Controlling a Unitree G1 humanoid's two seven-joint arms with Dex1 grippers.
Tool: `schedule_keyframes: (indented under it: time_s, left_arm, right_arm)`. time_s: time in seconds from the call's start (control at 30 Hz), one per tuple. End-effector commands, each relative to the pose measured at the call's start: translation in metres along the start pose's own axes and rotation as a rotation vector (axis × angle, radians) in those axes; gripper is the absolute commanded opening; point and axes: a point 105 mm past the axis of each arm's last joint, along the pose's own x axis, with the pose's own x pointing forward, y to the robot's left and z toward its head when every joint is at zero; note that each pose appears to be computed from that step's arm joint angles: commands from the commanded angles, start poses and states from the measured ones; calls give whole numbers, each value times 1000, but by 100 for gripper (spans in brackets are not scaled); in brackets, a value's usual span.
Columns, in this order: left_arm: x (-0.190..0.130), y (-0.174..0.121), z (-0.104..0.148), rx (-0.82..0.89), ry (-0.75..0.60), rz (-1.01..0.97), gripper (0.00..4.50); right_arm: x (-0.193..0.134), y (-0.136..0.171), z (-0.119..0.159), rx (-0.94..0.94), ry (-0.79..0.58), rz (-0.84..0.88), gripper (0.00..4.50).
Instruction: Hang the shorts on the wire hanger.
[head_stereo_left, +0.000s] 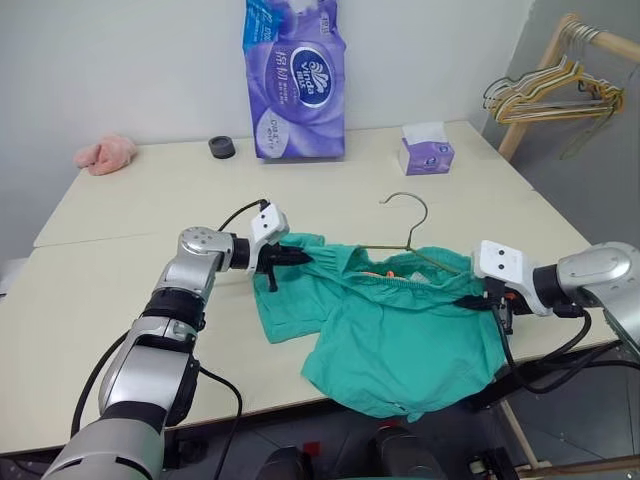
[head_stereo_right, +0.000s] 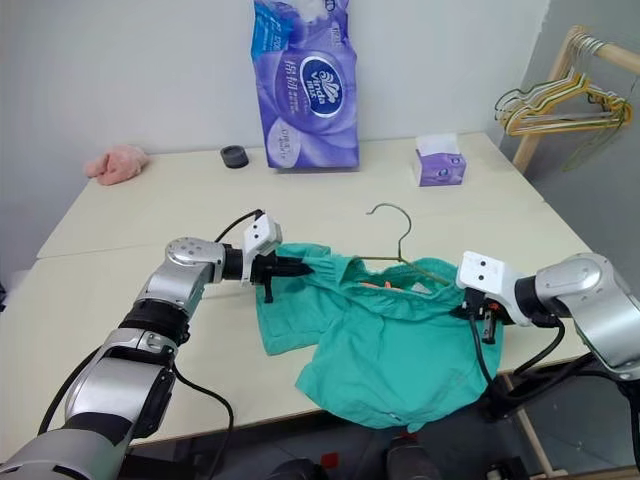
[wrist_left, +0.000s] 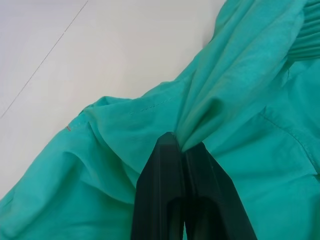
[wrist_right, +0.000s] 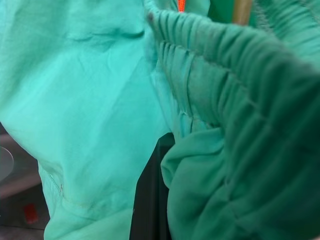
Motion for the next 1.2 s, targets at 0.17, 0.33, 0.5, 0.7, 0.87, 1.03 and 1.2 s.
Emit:
schedule_keyframes:
  time_s: [0.17, 0.33, 0.5, 0.7, 0.87, 1.03, 1.2]
  left_arm:
    - [-10, 17, 17, -22, -68, 101, 2]
    - [-7, 10, 19, -37, -76, 62, 2]
    - [-4, -2, 15, -36, -57, -1, 2]
    - [-4, -10, 18, -31, -58, -27, 115]
    - [-5, -7, 22, 8, -76, 17, 271]
    - [-16, 8, 28, 70, -102, 127, 355]
    - [-31, 20, 39, 87, -130, 201, 355]
  right_arm:
    - [-14, 4, 7, -40, -13, -17, 0]
    - [-12, 7, 11, -46, -30, -16, 0]
    - [-10, 3, 18, -37, -65, -32, 0]
    - [-9, 2, 21, -23, -83, -35, 0]
    - [-9, 2, 21, 8, -99, -38, 0]
    - [-12, 3, 21, 62, -127, -45, 0]
    - [-17, 12, 18, 163, -151, -18, 0]
